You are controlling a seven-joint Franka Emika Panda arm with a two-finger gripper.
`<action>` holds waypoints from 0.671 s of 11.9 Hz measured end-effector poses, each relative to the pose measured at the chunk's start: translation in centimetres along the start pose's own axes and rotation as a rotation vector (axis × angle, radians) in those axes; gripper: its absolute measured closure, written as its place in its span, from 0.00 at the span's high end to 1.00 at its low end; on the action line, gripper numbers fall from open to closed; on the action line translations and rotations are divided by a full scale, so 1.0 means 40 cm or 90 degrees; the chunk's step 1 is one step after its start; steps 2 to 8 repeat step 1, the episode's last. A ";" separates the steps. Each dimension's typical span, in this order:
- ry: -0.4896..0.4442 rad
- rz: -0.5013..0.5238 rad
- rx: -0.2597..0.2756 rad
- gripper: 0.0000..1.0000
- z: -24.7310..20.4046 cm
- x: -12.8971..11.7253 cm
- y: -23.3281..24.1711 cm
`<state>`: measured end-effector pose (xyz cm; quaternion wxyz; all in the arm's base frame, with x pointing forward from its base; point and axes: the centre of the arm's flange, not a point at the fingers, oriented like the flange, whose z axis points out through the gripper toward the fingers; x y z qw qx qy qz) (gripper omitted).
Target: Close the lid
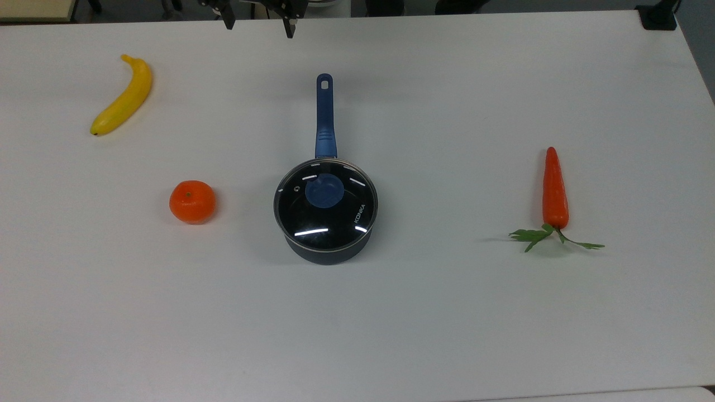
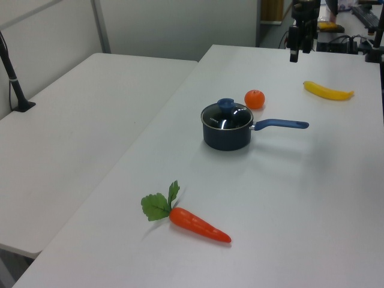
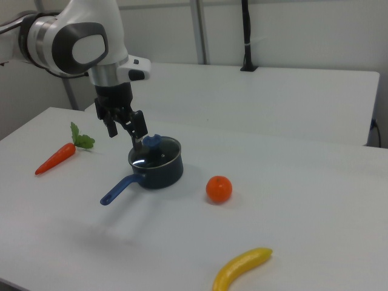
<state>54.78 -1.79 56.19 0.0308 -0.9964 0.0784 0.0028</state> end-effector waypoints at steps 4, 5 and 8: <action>0.002 0.000 -0.002 1.00 -0.003 0.001 0.002; 0.002 0.000 -0.002 1.00 -0.003 0.001 0.002; 0.002 0.000 -0.002 1.00 -0.003 0.001 0.002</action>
